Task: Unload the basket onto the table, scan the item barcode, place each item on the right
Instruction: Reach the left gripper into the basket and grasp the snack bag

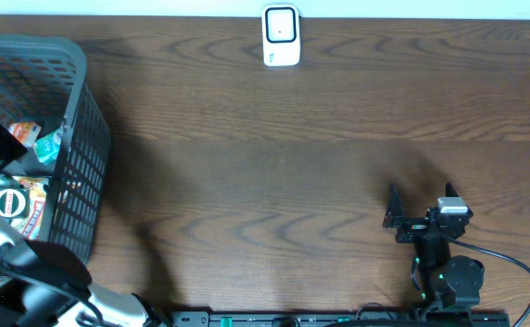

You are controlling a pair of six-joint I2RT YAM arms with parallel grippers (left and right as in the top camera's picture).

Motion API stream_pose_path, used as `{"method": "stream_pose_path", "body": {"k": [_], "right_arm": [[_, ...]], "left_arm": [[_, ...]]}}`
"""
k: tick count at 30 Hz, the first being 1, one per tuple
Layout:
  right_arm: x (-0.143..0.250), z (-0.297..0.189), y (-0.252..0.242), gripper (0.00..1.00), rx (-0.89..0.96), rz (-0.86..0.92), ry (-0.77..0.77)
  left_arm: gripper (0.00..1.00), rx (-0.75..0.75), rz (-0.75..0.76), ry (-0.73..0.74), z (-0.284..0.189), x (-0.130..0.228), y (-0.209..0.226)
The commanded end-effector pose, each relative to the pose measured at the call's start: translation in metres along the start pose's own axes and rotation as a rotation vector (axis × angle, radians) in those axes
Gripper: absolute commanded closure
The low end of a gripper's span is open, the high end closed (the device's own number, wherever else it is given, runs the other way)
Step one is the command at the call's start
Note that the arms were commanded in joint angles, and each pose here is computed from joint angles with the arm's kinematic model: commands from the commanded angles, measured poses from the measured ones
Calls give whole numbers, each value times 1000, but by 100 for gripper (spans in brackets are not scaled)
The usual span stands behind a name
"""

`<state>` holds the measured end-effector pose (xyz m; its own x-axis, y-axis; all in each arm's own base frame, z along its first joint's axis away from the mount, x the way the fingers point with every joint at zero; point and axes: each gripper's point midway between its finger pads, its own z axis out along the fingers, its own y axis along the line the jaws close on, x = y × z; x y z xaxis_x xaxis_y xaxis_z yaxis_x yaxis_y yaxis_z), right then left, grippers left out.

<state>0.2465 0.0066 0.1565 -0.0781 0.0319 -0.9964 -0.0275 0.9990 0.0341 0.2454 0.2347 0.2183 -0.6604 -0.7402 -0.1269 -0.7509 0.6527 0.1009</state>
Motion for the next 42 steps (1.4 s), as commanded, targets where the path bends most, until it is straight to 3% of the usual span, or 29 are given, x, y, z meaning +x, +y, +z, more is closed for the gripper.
{"method": "stream_pose_path", "body": {"k": [1, 8, 15, 33, 42], "right_arm": [[1, 0, -1, 1, 6, 7, 4], [1, 0, -1, 1, 6, 7, 4], [1, 0, -1, 1, 6, 7, 4], [1, 0, -1, 1, 6, 7, 4], [1, 0, -1, 1, 6, 7, 3]], "left_arm": [[2, -80, -8, 104, 20, 6, 10], [2, -120, 36, 271, 55, 23, 11], [2, -126, 88, 345, 95, 41, 10], [1, -105, 137, 253, 157, 33, 1], [31, -28, 121, 211, 174, 29, -14]]}}
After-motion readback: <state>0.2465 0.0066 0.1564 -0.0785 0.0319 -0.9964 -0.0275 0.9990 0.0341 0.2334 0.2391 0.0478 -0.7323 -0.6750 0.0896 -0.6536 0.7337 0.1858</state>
